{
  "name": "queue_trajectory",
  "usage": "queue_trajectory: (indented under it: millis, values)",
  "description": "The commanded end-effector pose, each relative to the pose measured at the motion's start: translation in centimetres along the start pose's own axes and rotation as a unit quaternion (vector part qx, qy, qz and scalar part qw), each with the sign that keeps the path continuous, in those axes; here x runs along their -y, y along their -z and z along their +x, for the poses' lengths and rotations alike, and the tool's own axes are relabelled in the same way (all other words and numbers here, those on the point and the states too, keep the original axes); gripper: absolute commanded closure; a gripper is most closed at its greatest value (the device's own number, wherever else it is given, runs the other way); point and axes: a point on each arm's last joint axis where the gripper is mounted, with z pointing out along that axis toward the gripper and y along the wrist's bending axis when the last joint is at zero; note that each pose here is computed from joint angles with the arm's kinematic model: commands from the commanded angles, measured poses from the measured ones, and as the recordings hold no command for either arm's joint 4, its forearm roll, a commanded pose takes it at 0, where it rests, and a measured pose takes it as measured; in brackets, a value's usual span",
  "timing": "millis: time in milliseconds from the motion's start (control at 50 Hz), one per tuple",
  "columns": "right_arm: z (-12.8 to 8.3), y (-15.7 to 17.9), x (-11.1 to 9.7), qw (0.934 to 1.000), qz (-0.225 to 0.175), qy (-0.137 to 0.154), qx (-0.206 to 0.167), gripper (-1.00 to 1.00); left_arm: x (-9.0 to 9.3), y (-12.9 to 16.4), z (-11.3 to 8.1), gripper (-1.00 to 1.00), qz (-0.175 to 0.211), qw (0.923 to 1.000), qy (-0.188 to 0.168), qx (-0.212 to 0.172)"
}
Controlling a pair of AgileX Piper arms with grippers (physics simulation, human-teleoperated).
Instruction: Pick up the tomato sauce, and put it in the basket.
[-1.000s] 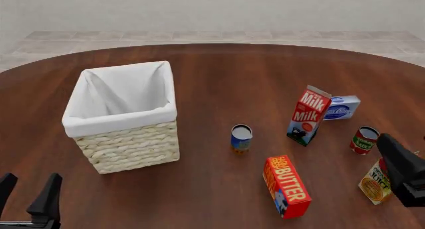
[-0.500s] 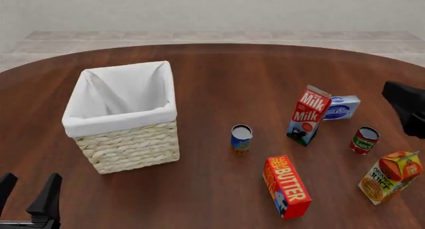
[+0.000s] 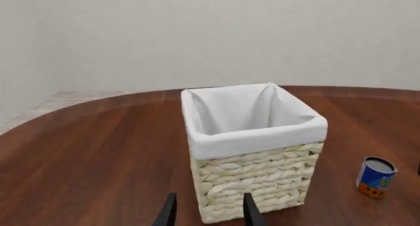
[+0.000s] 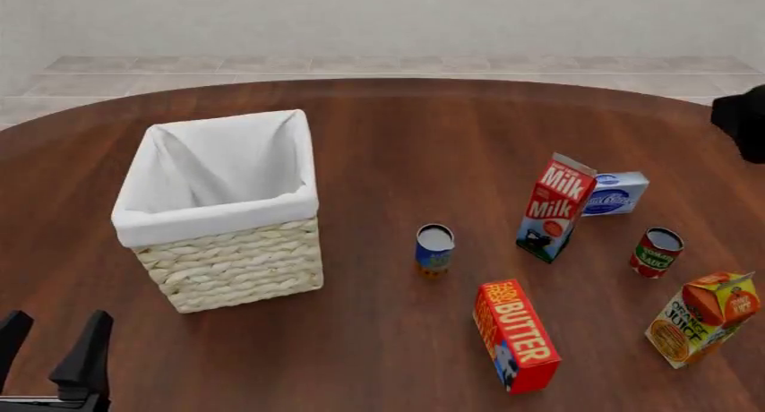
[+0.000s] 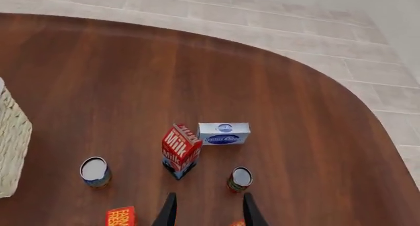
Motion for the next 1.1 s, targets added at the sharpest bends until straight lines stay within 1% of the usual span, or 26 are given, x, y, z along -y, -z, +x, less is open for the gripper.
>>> queue_trajectory:
  millis: [20,80,120,140,200,280,340,360,440,480,540,600,800,840,860,920,1000,1040,1100]
  values:
    - [-0.6,-2.5,2.1,0.9974,0.037,-0.015,-0.06,-1.0,0.0,0.0,0.0,-1.0,0.0,1.0,0.0,0.0]
    - [-1.0,-3.3,2.6,0.995,0.04,-0.032,-0.086,-1.0,0.0,0.0,0.0,-1.0,0.0,1.0,0.0,0.0]
    - [-1.1,-3.4,2.8,0.9943,0.042,-0.036,-0.092,-1.0,0.0,0.0,0.0,-1.0,0.0,1.0,0.0,0.0]
    - [-1.3,-3.5,3.0,0.9934,0.045,-0.043,-0.096,-1.0,0.0,0.0,-0.1,-1.0,0.0,1.0,0.0,0.0]
    - [-1.7,-3.8,3.0,0.992,0.041,-0.048,-0.109,-1.0,0.0,0.1,-0.2,-1.0,0.0,1.0,0.0,0.0]
    - [-2.4,-4.0,3.0,0.9903,0.038,-0.067,-0.115,-1.0,0.0,0.1,-0.2,-1.0,0.0,1.0,0.0,0.0]
    - [-2.1,-4.6,2.8,0.9878,0.033,-0.08,-0.13,-1.0,0.0,0.1,-0.1,-1.0,0.0,1.0,0.0,0.0]
    - [-1.7,-5.0,2.7,0.9857,0.032,-0.088,-0.14,-1.0,0.0,0.1,-0.1,-1.0,0.0,1.0,0.0,0.0]
    - [-1.5,-5.2,2.9,0.9843,0.035,-0.092,-0.147,-1.0,0.0,0.1,-0.1,-1.0,0.0,1.0,0.0,0.0]
    - [-1.4,-5.4,2.8,0.9822,0.034,-0.105,-0.152,-1.0,0.0,0.1,0.0,-1.0,0.0,1.0,0.0,0.0]
    - [-1.0,-6.2,3.1,0.9791,0.04,-0.115,-0.163,-1.0,0.0,0.0,-0.1,-1.0,0.0,1.0,0.0,0.0]
    - [-1.0,-6.7,3.1,0.9779,0.039,-0.123,-0.164,-1.0,0.0,0.0,0.0,-1.0,0.0,1.0,0.0,0.0]
    - [-1.3,-8.1,4.4,0.9765,0.056,-0.126,-0.166,-1.0,0.0,0.0,0.0,-1.0,0.0,1.0,0.0,0.0]
    - [-1.2,-8.4,5.0,0.9767,0.063,-0.12,-0.167,-1.0,0.0,0.0,0.0,-1.0,0.0,1.0,0.0,0.0]
    - [-1.2,-8.6,5.3,0.978,0.065,-0.105,-0.168,-1.0,0.0,-0.1,0.0,-1.0,0.0,1.0,0.0,0.0]
    - [-1.4,-9.0,5.4,0.9779,0.065,-0.112,-0.164,-1.0,0.0,0.0,0.0,-1.0,0.0,1.0,0.0,0.0]
    - [-1.8,-9.5,5.9,0.9787,0.071,-0.112,-0.156,-1.0,0.0,0.0,0.0,-1.0,0.0,1.0,0.0,0.0]
    - [-1.5,-10.0,6.1,0.9782,0.072,-0.109,-0.161,-1.0,0.0,0.0,0.0,-1.0,0.0,1.0,0.0,0.0]
    - [-1.2,-10.7,5.8,0.9781,0.068,-0.111,-0.162,-1.0,0.0,0.0,0.0,-1.0,0.0,1.0,0.0,0.0]
